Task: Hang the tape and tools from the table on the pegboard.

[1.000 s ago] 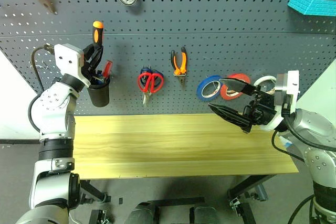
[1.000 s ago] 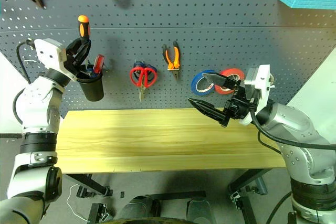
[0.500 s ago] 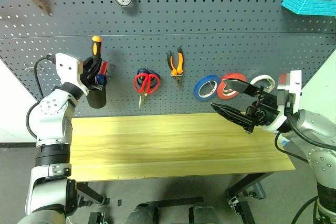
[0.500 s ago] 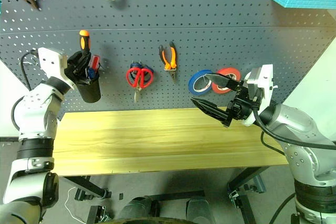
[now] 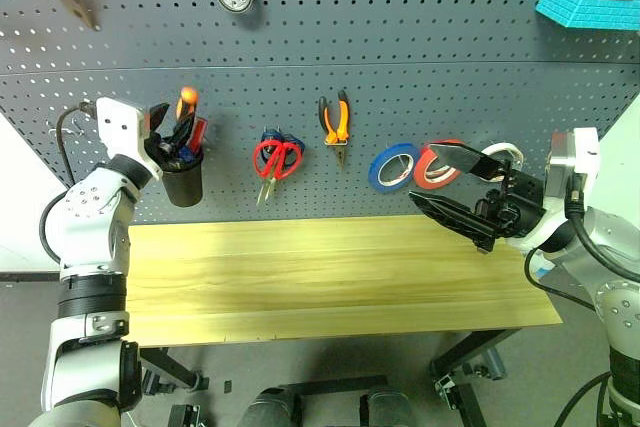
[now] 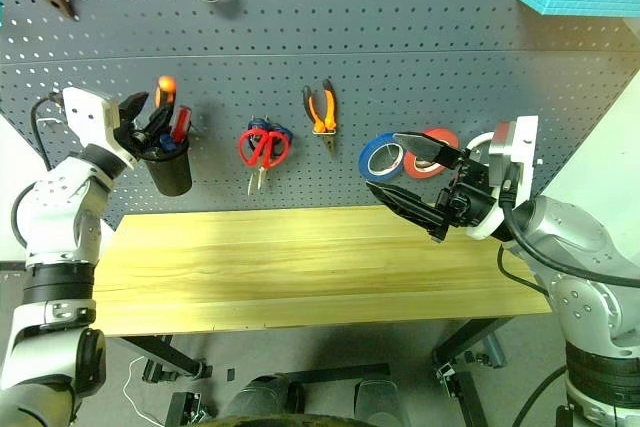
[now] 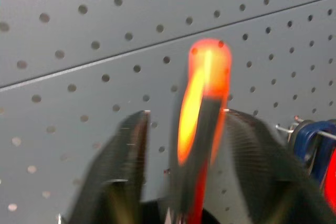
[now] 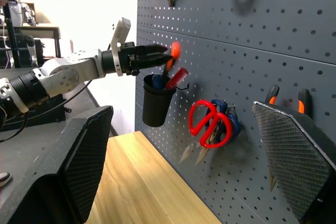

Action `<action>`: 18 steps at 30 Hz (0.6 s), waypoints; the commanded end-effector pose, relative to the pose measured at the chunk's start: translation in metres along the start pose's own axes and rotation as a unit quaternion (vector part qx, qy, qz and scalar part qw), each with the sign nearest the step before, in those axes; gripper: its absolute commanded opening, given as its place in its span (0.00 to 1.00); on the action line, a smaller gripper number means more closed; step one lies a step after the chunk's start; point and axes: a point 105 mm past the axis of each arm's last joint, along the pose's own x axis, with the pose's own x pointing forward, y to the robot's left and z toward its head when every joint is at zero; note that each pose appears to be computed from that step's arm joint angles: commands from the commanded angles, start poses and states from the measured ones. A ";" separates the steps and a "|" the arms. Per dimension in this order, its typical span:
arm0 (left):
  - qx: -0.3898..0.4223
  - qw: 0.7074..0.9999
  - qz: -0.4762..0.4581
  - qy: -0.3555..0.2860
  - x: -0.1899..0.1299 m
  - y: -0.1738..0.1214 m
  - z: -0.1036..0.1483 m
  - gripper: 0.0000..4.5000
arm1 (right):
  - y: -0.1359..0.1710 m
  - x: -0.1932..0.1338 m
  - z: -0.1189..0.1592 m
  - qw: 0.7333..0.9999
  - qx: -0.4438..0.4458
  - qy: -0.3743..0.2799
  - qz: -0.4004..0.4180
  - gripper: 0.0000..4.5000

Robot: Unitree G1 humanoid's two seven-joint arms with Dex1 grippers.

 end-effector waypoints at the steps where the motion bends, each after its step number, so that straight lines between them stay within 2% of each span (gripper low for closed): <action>1: 0.016 1.000 0.000 -0.027 -0.002 0.007 0.017 0.84 | 0.003 -0.001 0.010 1.000 -0.023 -0.007 0.003 1.00; 9: 0.011 0.999 -0.020 -0.038 0.001 0.001 0.023 0.84 | 0.001 -0.001 0.007 1.000 -0.024 0.001 -0.004 1.00; 18: 0.027 0.992 -0.074 -0.095 -0.001 -0.017 0.073 0.84 | -0.005 0.001 0.007 0.999 -0.038 -0.003 -0.002 1.00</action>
